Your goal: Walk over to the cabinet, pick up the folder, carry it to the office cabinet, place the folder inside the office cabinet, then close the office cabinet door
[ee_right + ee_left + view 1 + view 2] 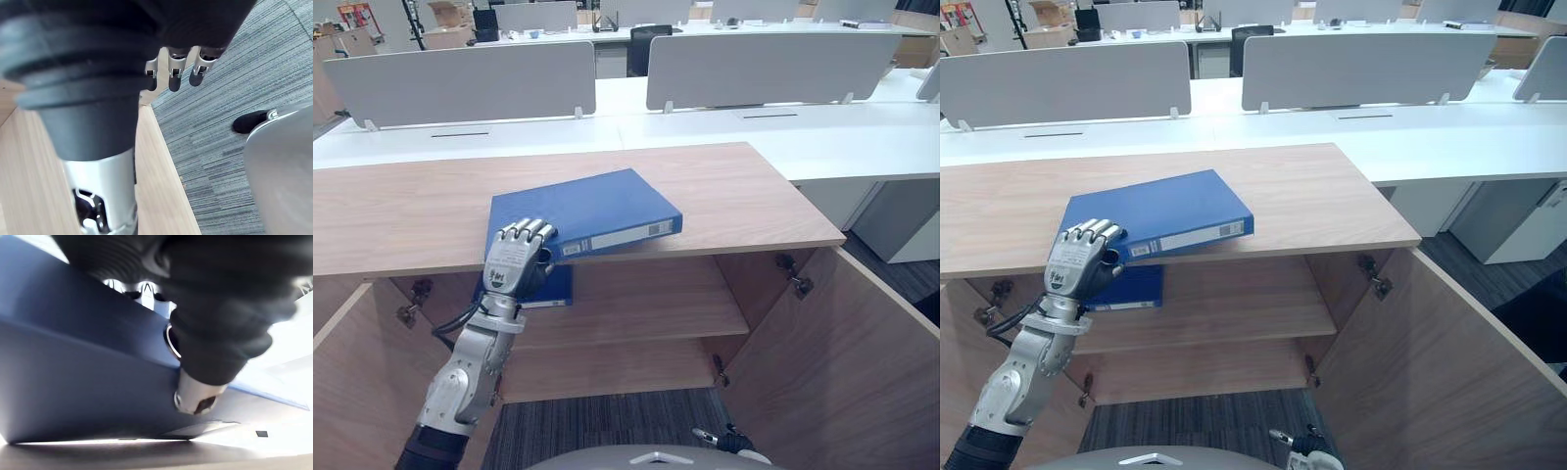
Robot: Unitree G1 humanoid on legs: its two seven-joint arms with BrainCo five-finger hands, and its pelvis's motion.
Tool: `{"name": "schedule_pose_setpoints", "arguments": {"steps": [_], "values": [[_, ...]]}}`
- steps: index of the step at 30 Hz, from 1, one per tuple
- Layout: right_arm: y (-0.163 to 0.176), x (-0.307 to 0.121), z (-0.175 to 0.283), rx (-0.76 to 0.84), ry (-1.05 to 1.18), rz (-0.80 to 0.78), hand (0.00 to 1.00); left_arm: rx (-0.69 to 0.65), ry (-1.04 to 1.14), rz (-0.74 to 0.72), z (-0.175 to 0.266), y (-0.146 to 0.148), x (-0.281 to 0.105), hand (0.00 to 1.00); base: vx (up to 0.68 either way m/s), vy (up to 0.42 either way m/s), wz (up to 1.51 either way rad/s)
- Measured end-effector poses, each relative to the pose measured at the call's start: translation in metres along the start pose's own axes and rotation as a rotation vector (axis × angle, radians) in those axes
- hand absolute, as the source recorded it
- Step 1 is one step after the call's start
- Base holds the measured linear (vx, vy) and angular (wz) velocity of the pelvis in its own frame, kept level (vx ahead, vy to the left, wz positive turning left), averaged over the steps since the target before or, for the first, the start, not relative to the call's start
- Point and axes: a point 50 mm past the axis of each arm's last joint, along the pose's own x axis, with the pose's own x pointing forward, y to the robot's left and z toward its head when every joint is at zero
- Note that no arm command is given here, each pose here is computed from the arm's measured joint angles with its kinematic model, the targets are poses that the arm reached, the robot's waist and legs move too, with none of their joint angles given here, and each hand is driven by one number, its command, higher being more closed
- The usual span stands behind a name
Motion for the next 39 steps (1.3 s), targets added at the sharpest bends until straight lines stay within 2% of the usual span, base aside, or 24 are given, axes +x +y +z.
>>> {"name": "schedule_pose_setpoints", "arguments": {"steps": [4, 9, 14, 19, 23, 28, 33, 39], "values": [[0.002, 0.000, 0.001, -0.015, -0.015, 0.007, 0.00, -0.106, -0.023, 0.068, 0.011, 0.009, 0.003, 1.00, -0.01, -0.010, -0.03], [0.012, -0.001, 0.007, -0.037, -0.050, 0.042, 0.00, -0.357, -0.060, 0.179, 0.041, 0.023, 0.009, 1.00, -0.02, -0.010, -0.11], [0.024, -0.003, 0.013, -0.049, -0.093, 0.077, 0.00, -0.570, -0.049, 0.312, 0.052, 0.040, 0.011, 1.00, -0.05, -0.014, -0.10], [0.034, -0.013, 0.034, 0.042, -0.224, 0.106, 0.00, -0.779, 0.016, 0.407, 0.054, 0.050, 0.009, 1.00, -0.04, -0.012, -0.01], [0.050, -0.036, 0.078, 0.185, -0.469, 0.188, 0.00, -0.990, 0.109, 0.508, 0.053, 0.058, 0.001, 1.00, 0.00, -0.007, -0.03], [0.063, -0.083, 0.132, 0.311, -0.799, 0.289, 0.00, -1.105, 0.207, 0.570, 0.044, 0.057, -0.009, 1.00, 0.01, -0.009, -0.11], [0.059, -0.118, 0.159, 0.439, -0.995, 0.324, 0.00, -1.171, 0.262, 0.562, 0.040, 0.053, -0.015, 1.00, 0.01, -0.007, -0.03], [0.047, -0.158, 0.183, 0.502, -1.219, 0.349, 0.00, -1.202, 0.279, 0.561, 0.040, 0.051, -0.016, 1.00, 0.01, -0.012, -0.08]]}}
